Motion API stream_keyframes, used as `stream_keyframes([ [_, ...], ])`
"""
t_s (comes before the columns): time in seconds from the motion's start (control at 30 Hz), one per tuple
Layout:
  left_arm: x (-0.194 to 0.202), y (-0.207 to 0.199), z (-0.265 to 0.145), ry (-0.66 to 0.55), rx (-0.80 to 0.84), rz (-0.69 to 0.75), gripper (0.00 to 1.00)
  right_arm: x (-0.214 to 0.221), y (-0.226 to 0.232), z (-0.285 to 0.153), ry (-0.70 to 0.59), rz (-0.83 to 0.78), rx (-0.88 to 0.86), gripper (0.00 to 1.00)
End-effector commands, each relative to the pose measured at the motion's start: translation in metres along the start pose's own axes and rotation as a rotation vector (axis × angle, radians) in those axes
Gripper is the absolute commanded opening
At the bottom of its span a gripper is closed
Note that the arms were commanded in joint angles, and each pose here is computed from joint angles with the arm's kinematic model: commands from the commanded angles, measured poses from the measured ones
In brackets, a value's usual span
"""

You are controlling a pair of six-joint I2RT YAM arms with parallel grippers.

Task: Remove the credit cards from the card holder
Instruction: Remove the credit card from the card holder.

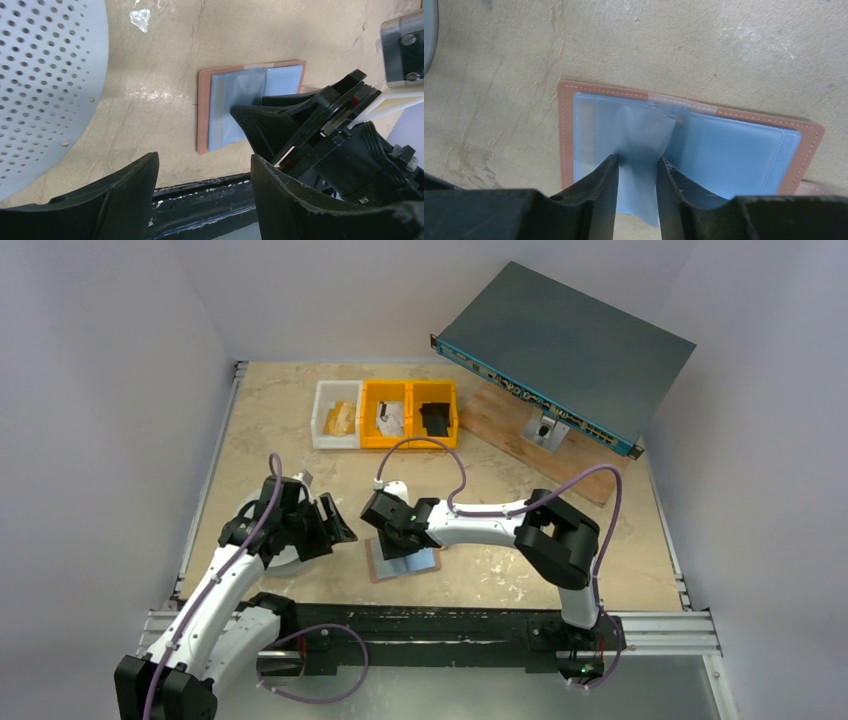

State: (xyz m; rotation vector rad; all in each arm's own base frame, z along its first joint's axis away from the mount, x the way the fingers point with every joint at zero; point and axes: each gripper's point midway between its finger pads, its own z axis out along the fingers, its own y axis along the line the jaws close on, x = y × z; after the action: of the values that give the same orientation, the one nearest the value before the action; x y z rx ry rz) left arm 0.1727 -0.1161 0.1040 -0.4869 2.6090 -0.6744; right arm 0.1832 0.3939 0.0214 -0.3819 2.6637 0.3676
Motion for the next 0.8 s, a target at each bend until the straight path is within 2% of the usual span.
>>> stream_keyframes([
  [0.0,0.005,-0.01,0.009,0.033,0.071,-0.027,0.65,0.036,-0.014,0.024,0.108,0.005,0.013,0.23],
  [0.1,0.012,-0.015,0.016,0.076,0.113,-0.024,0.62,0.038,-0.016,0.026,0.123,0.039,-0.027,0.14],
  [0.33,0.033,-0.026,0.037,0.169,0.138,0.01,0.52,0.038,-0.021,0.03,0.156,0.114,-0.136,0.03],
  [0.5,0.042,-0.035,0.055,0.216,0.156,0.006,0.48,0.04,-0.02,0.03,0.178,0.167,-0.233,0.02],
  [0.77,0.049,-0.035,0.077,0.266,0.147,0.012,0.43,0.045,-0.028,0.032,0.195,0.208,-0.27,0.01],
])
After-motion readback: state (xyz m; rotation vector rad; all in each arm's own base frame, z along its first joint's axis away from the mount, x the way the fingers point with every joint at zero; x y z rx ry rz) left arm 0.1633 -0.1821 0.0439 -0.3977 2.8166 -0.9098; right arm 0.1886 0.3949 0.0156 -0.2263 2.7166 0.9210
